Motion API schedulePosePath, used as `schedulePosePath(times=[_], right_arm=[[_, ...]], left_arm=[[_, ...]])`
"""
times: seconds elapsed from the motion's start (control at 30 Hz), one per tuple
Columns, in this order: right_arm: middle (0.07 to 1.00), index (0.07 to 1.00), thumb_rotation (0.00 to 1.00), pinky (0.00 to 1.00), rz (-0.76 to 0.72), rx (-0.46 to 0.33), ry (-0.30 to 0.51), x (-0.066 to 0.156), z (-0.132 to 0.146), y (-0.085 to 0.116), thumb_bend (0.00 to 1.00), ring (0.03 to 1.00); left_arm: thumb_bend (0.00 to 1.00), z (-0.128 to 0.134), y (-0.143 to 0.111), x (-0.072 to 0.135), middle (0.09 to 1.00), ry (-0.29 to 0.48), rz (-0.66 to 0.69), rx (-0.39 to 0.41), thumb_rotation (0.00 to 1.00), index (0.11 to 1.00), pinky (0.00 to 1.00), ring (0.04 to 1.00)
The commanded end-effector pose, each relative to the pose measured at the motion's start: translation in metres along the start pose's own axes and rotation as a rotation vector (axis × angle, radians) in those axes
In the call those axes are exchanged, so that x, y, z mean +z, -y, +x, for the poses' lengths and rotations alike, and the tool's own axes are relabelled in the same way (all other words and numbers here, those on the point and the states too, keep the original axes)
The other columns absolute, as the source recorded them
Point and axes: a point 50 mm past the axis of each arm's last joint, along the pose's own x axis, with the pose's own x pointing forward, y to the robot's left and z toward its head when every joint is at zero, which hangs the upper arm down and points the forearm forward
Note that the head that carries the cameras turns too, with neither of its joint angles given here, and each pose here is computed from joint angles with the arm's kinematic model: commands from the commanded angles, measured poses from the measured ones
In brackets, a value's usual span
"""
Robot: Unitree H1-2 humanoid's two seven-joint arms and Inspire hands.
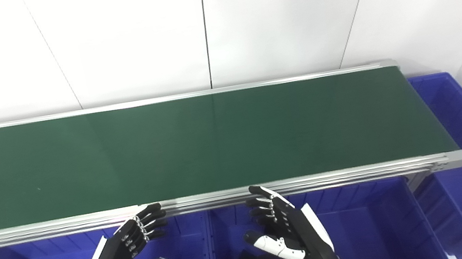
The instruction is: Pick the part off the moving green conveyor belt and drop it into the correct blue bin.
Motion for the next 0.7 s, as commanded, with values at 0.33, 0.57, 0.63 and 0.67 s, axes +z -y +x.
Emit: schedulePosePath(times=[0.33, 0.57, 0.63, 0.67], right_arm=[[0.783, 0.865, 0.53, 0.69, 0.004, -0.007, 0.053, 0.0097, 0.0039, 0.0022, 0.66, 0.743], [0.783, 0.864, 0.54, 0.69, 0.002, -0.007, 0.055, 0.0096, 0.0041, 0.0023, 0.66, 0.744], [0.779, 0.862, 0.54, 0.69, 0.004, -0.008, 0.053, 0.0095, 0.0041, 0.0022, 0.66, 0.741], [0.778, 0.861, 0.54, 0.69, 0.005, -0.009, 0.051, 0.0095, 0.0042, 0.0021, 0.67, 0.741]], left_arm=[[0.93, 0.0089, -0.001, 0.0102, 0.808, 0.058, 0.009, -0.015, 0.36, 0.813, 0.73, 0.774], [0.93, 0.0091, -0.0013, 0.0103, 0.808, 0.059, 0.012, -0.016, 0.36, 0.816, 0.73, 0.771], [0.94, 0.009, -0.0015, 0.0103, 0.809, 0.059, 0.01, -0.017, 0.35, 0.816, 0.73, 0.775], [0.93, 0.009, -0.0016, 0.0103, 0.809, 0.059, 0.009, -0.017, 0.35, 0.817, 0.73, 0.774]])
